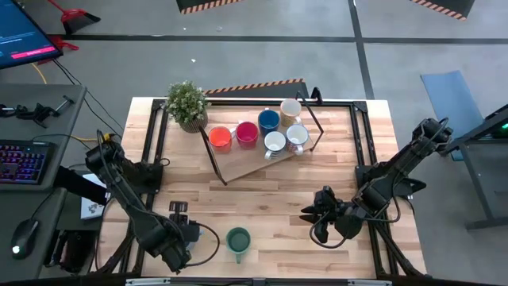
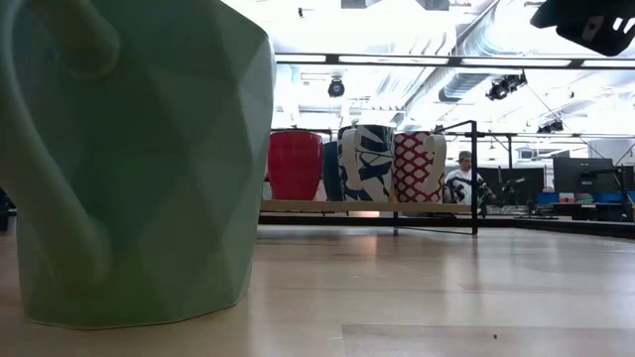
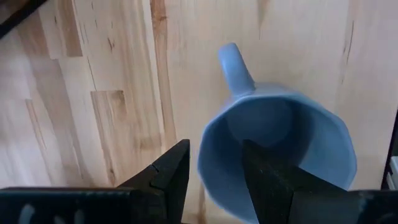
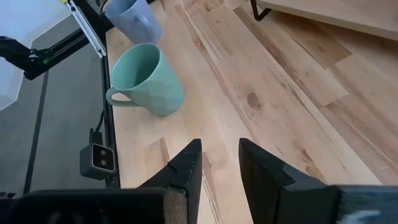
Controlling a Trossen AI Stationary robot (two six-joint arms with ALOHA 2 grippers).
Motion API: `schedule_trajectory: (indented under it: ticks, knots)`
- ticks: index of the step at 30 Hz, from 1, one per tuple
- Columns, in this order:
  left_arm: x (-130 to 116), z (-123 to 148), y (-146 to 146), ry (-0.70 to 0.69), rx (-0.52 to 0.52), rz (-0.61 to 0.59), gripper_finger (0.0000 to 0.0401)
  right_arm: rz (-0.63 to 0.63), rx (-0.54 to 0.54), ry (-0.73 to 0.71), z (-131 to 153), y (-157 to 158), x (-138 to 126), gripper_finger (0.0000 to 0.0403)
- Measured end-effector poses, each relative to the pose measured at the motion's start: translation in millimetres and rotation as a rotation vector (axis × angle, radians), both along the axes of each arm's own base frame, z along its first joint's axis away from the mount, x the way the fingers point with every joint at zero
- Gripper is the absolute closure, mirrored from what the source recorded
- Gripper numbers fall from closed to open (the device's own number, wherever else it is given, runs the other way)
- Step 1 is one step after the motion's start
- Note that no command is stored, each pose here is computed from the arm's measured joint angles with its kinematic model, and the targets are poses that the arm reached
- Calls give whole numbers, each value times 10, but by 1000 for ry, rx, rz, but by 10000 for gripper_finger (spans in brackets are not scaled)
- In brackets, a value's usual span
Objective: Place coffee mugs
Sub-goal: Put the purple mug on the shelf
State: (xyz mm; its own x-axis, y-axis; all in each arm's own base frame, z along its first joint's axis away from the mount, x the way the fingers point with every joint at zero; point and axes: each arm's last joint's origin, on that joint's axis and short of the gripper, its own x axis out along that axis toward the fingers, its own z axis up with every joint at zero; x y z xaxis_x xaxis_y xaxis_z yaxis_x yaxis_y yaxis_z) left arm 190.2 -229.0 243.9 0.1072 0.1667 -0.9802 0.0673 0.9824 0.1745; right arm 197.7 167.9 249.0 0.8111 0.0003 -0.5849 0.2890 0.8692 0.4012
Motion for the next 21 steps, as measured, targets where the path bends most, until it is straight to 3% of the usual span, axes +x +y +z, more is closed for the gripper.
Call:
schedule_trajectory:
  ticks: [14, 21]
  knots:
    - [82, -28, 32, 18, 8, -92, 268, 3, 7, -2, 3, 4, 2, 316]
    - [38, -238, 56, 58, 3, -91, 268, 2, 11, -7, 7, 6, 5, 316]
